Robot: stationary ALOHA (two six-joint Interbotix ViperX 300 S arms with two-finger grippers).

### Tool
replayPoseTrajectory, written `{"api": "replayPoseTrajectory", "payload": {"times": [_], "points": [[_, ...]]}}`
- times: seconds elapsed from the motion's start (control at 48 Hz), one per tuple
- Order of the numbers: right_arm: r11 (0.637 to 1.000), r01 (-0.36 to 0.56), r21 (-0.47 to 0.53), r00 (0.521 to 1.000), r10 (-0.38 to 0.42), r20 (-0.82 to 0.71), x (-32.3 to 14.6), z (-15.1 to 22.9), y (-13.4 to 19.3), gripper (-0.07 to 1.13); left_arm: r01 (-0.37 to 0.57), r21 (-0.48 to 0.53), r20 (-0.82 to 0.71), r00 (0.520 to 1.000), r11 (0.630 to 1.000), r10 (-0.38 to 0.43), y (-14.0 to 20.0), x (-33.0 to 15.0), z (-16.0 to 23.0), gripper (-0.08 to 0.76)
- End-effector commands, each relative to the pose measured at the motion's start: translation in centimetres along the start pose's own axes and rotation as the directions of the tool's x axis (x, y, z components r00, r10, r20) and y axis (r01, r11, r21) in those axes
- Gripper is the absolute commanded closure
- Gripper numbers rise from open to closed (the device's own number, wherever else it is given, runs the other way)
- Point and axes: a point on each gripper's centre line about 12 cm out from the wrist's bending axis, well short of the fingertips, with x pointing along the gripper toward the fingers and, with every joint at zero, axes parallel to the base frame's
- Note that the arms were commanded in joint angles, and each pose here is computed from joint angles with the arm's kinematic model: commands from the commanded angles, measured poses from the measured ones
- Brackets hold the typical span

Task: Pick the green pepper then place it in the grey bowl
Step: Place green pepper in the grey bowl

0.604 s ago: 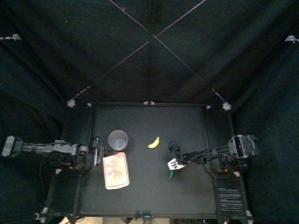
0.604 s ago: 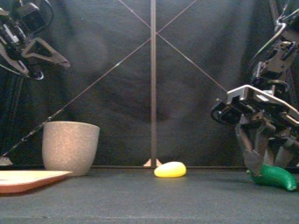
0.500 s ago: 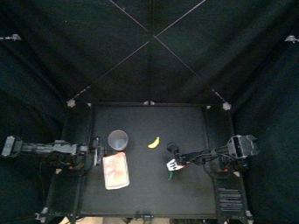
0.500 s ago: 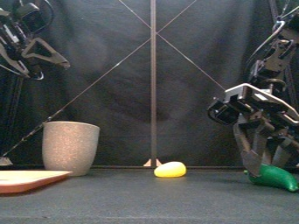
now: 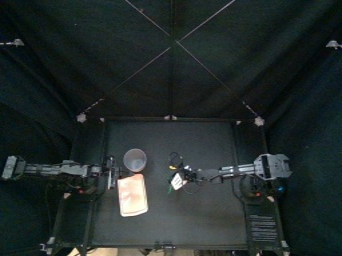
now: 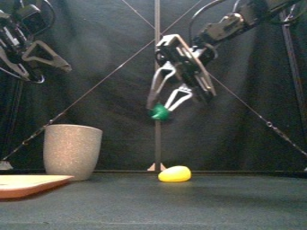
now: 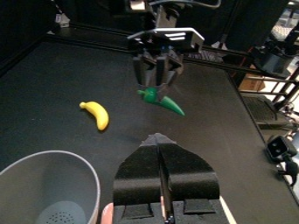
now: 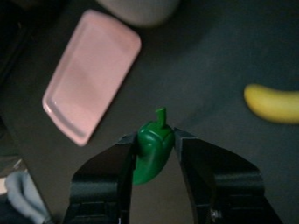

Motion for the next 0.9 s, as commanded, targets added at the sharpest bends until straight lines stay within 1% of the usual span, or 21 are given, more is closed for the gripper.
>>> {"api": "replayPoseTrajectory", "payload": {"times": [0.021, 0.167, 0.25, 0.375, 0.479, 0.646, 0.792, 0.896], "points": [[0.999, -0.041, -0.025, 0.991, 0.044, 0.127, -0.3, 5.1, 1.0, 0.42, -0.003, -0.003, 0.016, 1.0, 1.0, 0.003, 0.0, 0.1, 0.5, 0.62], [0.993, -0.082, -0.082, 0.969, 0.099, 0.228, 1.7, 9.1, 1.8, 0.42, -0.006, -0.003, 0.021, 1.0, 1.0, 0.006, 0.1, 0.0, 0.6, 0.62], [0.985, -0.12, -0.123, 0.948, 0.151, 0.279, 2.8, 11.0, 2.9, 0.42, -0.006, -0.002, 0.022, 1.0, 1.0, 0.007, 0.1, 0.0, 0.5, 0.62], [0.976, -0.14, -0.167, 0.93, 0.188, 0.316, 4.3, 12.6, 4.1, 0.42, -0.008, -0.001, 0.027, 1.0, 1.0, 0.008, 0.2, 0.0, 0.4, 0.62], [0.97, -0.131, -0.205, 0.921, 0.195, 0.336, 5.4, 13.6, 4.6, 0.42, -0.009, -0.002, 0.029, 1.0, 1.0, 0.009, 0.2, 0.0, 0.4, 0.62], [0.965, -0.119, -0.234, 0.916, 0.198, 0.349, 6.6, 14.3, 4.9, 0.42, -0.009, -0.001, 0.024, 1.0, 1.0, 0.009, 0.2, 0.0, 0.2, 0.62], [0.969, -0.091, -0.231, 0.925, 0.168, 0.341, 8.1, 14.3, 4.1, 0.41, -0.01, 0.001, 0.021, 1.0, 1.0, 0.01, 0.2, 0.0, 0.1, 0.62], [0.96, -0.057, -0.273, 0.928, 0.152, 0.34, 8.5, 14.2, 3.9, 0.37, -0.01, 0.009, 0.02, 1.0, 1.0, 0.01, 0.2, 0.0, 0.0, 0.622]]}}
